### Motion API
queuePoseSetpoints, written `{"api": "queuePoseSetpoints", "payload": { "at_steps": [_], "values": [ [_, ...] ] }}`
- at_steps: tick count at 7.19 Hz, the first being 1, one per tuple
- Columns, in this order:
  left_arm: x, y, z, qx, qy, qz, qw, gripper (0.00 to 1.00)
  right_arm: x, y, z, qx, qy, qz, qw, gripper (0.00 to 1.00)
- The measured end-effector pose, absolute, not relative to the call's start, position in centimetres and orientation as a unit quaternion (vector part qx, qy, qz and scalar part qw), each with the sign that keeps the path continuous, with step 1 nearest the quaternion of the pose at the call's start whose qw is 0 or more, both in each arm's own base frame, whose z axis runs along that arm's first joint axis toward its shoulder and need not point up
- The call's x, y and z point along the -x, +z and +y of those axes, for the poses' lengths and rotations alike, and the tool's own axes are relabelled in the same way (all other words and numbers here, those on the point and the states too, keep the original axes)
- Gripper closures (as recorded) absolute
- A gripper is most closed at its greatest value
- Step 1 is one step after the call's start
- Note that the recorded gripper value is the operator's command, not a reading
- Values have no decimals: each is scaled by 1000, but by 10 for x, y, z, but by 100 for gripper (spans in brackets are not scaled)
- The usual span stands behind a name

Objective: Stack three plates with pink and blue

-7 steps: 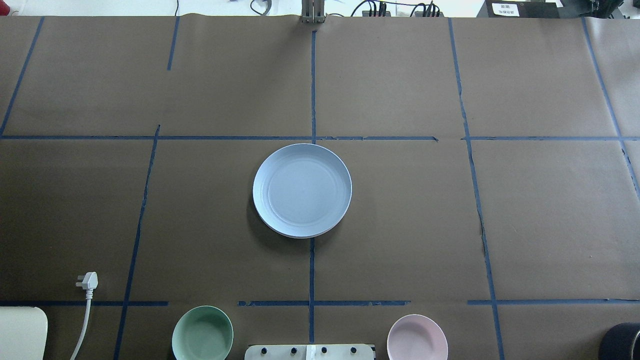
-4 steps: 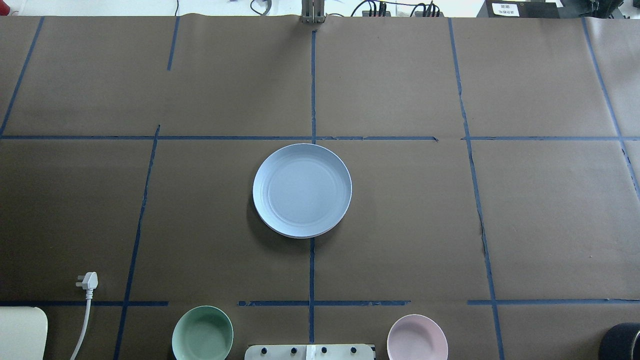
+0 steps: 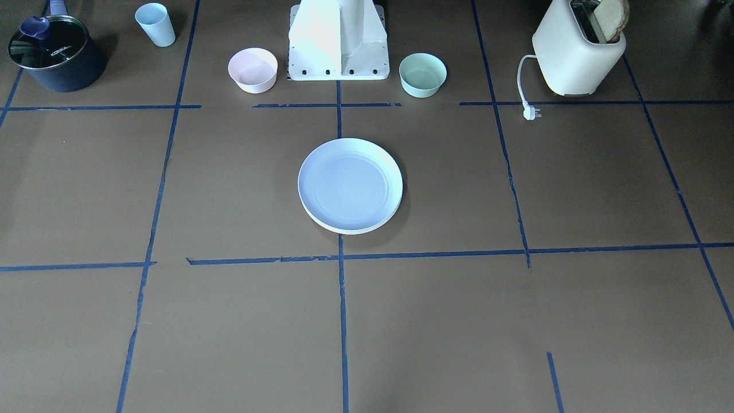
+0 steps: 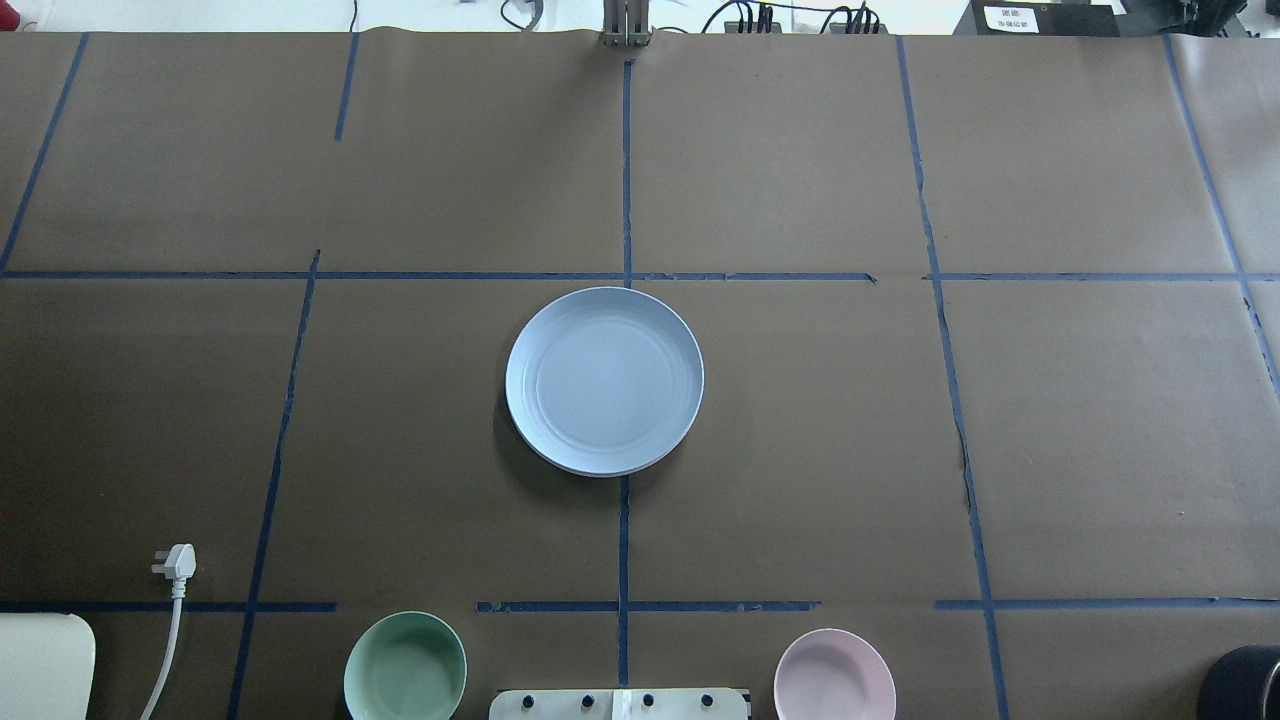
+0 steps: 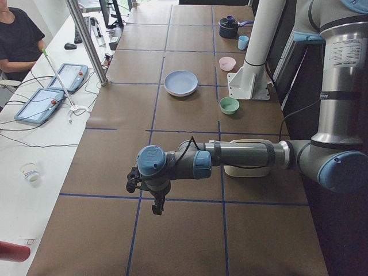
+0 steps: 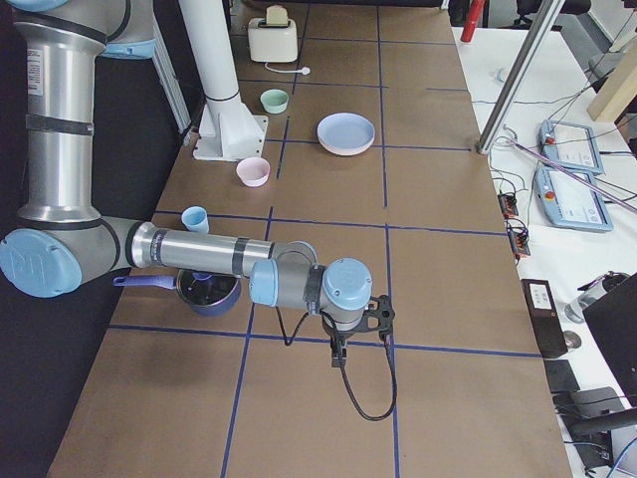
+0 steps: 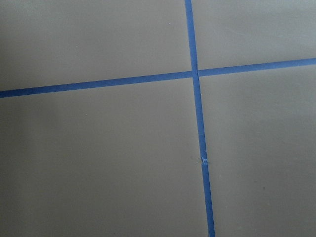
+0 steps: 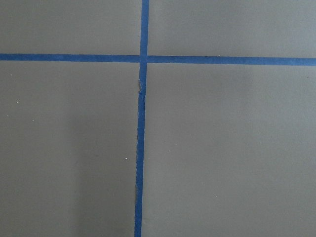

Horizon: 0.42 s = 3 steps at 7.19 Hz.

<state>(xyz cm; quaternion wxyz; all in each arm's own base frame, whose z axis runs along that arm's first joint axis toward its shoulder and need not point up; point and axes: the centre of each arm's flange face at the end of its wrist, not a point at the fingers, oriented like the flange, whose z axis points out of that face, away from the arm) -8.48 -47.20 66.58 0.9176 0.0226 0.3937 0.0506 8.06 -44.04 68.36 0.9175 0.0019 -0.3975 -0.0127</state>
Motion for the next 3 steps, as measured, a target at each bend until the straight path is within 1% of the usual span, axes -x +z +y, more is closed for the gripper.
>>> {"api": "queuePoseSetpoints", "payload": {
  "at_steps": [3],
  "values": [
    [85,665,-473,-24,51,394,918,0,-81,683,-441,-3,-13,-397,918,0]
  ]
}}
